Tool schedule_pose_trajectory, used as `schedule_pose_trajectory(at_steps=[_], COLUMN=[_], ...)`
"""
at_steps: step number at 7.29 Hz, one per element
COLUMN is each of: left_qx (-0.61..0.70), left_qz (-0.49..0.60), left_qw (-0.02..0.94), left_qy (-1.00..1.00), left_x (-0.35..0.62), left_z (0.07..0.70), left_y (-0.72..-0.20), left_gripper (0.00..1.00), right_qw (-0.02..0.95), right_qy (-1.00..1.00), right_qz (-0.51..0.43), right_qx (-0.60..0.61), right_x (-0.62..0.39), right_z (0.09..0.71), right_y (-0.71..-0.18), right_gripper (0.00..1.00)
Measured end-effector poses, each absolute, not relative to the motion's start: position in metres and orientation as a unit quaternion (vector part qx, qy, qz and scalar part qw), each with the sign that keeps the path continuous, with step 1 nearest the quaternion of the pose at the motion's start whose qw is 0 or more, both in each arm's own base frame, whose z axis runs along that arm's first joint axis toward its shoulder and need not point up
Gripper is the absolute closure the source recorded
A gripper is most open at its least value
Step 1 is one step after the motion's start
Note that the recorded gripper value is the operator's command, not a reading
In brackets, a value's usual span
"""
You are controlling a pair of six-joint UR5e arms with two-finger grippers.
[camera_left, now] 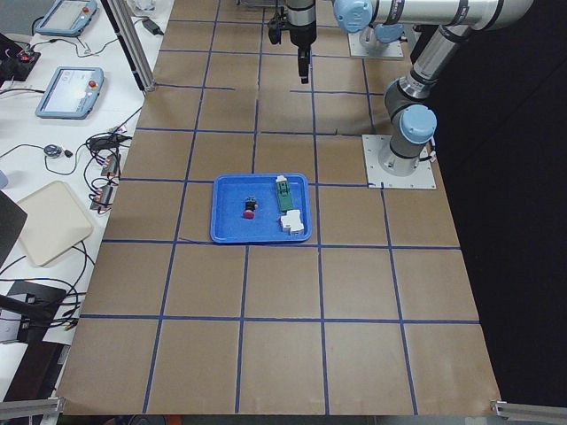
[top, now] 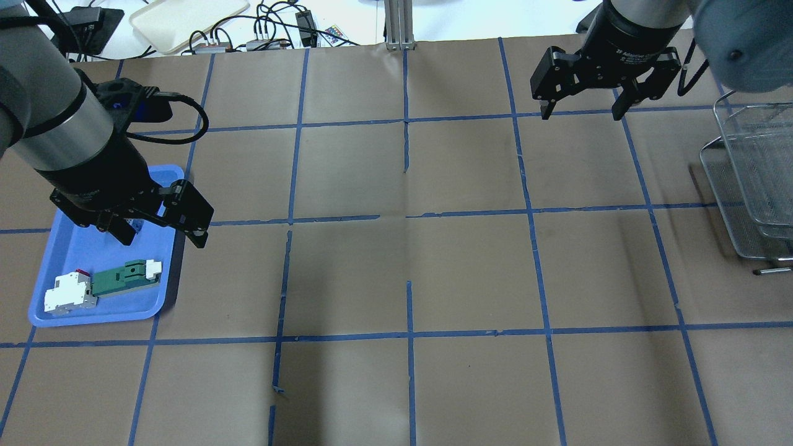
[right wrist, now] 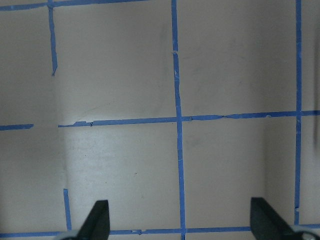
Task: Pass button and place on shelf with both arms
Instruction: 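Lift the left gripper up from the blue tray and draw back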
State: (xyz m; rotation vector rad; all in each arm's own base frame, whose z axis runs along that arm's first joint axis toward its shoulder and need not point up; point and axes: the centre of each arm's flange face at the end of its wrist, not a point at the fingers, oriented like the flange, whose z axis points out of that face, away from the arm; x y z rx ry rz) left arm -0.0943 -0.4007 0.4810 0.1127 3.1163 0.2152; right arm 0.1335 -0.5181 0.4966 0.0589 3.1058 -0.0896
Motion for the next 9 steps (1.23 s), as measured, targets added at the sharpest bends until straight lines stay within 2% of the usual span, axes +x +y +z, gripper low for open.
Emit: schedule_pose_trajectory(at_steps=[9], left_qx=[0.020], left_qz=[0.053], left_qw=[0.011], left_qy=[0.998], left_x=[-0.094], left_z=[0.472], left_y=[-0.412], left_gripper=[0.00], right_qw=[0.018], right_qy=[0.999], right_qz=[-0.034], right_qx=[-0.011], right_x=[0.134], right_z=[0.502], right_y=[-0.518], right_gripper=[0.00])
